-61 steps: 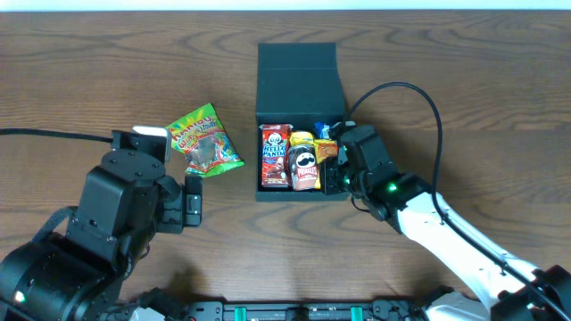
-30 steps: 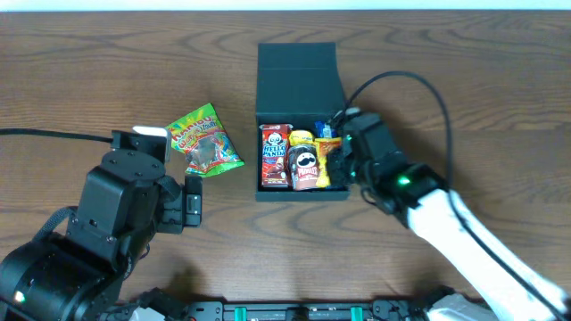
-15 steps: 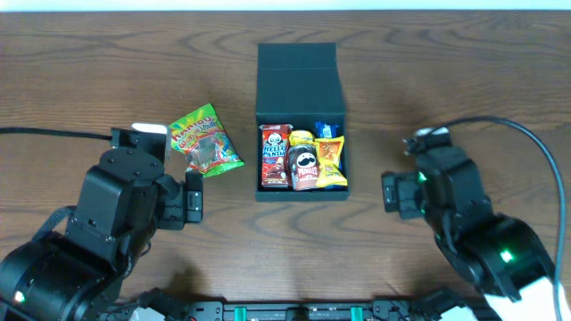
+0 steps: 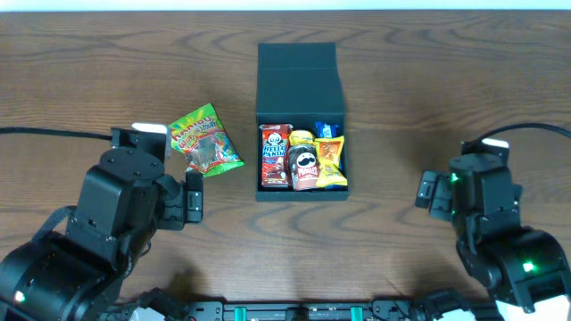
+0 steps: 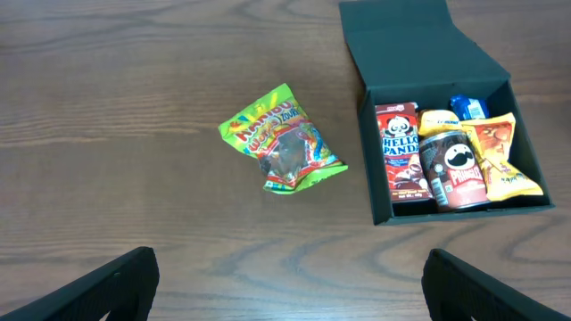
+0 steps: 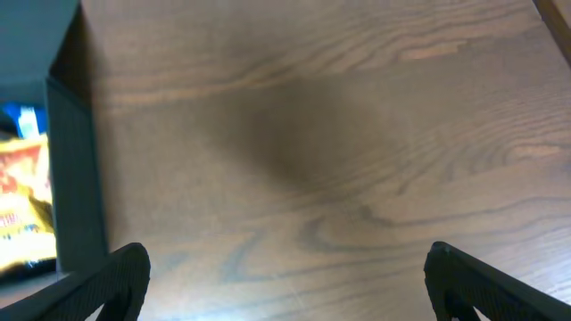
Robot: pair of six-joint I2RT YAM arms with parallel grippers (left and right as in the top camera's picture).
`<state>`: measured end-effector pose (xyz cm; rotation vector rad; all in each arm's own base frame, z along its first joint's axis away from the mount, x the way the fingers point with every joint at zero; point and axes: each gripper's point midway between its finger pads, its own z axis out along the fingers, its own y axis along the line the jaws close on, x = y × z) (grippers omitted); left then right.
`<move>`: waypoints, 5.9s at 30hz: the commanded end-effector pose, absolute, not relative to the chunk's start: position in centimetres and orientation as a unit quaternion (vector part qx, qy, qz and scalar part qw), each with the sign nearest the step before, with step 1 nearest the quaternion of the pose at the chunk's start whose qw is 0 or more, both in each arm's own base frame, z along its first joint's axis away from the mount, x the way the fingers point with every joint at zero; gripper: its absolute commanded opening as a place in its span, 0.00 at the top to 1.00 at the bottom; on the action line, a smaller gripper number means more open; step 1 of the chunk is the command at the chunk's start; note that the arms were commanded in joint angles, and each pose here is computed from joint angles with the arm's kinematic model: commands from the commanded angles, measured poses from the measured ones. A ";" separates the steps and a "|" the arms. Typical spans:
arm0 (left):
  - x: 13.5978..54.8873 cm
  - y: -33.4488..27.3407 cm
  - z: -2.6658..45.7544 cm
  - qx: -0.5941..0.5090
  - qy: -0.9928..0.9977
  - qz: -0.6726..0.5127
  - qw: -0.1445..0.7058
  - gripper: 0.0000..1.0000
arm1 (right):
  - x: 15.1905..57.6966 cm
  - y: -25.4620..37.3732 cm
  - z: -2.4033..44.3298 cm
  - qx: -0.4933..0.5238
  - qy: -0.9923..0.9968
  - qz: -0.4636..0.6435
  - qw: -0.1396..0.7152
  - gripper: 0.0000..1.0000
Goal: Pack container
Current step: 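Retract the right arm to the right side of the table, then reach the left gripper down and grasp the green Haribo gummy bag, then lift the gummy bag and carry it over the black box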
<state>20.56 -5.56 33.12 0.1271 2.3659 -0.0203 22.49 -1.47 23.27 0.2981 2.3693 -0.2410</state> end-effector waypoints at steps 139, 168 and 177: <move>31.1 -24.3 15.2 0.075 0.976 -0.019 0.203 0.76 | 22.5 -13.4 19.6 0.408 0.851 -0.143 0.300 0.01; 31.8 -25.1 13.7 0.021 0.977 -0.011 0.212 0.36 | 22.5 -13.4 19.6 0.408 0.851 -0.143 0.299 0.01; 31.3 -24.0 14.2 0.035 0.976 0.007 0.216 0.94 | 22.5 -13.4 19.6 0.408 0.851 -0.143 0.300 0.00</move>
